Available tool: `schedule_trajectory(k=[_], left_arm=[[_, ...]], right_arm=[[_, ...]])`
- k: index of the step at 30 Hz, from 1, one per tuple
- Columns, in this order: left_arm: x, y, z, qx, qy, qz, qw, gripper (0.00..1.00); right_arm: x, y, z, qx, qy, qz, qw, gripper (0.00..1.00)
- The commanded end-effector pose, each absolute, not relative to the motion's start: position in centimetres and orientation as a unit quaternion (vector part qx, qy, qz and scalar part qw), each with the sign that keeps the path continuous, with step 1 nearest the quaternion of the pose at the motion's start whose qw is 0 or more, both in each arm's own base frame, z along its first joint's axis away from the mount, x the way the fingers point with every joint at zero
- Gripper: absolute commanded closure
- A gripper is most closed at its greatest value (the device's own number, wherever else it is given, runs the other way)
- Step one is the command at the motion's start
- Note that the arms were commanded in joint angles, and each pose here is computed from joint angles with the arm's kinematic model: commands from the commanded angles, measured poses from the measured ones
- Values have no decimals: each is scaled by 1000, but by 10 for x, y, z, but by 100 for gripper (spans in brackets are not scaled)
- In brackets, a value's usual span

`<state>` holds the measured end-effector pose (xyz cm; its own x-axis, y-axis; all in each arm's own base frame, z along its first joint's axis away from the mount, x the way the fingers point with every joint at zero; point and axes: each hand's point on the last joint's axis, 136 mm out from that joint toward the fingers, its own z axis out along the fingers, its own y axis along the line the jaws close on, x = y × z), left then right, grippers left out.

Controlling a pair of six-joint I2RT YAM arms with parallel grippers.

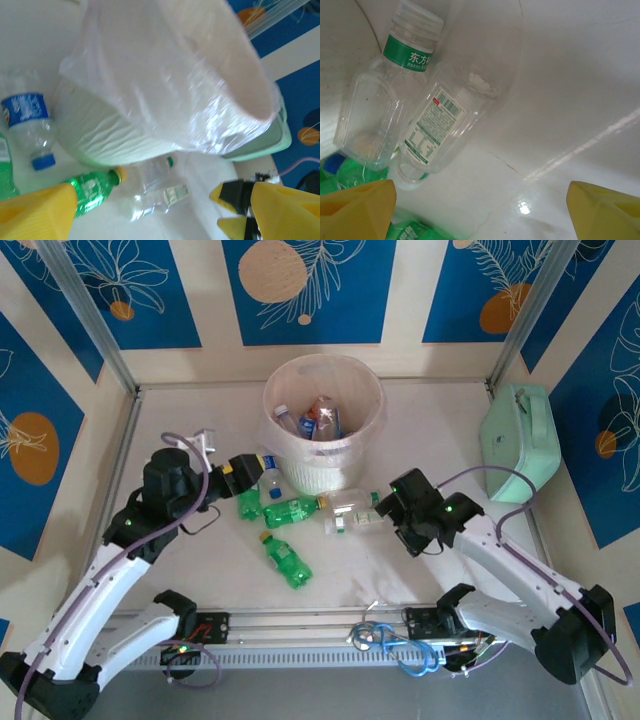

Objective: Put the plastic bottles in the bin

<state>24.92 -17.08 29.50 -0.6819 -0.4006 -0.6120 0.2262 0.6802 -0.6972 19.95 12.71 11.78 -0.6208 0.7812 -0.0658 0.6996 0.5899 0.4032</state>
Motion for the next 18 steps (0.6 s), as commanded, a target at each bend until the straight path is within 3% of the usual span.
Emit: schedule_trajectory(k=[1, 18], left_arm=[[238, -176, 285, -59, 827, -423, 366, 11], [227, -187, 256, -60, 829, -457, 318, 15]], right_arm=[[211, 142, 112, 450, 865, 202, 93, 11], [242, 146, 53, 511, 845, 153, 38, 11]])
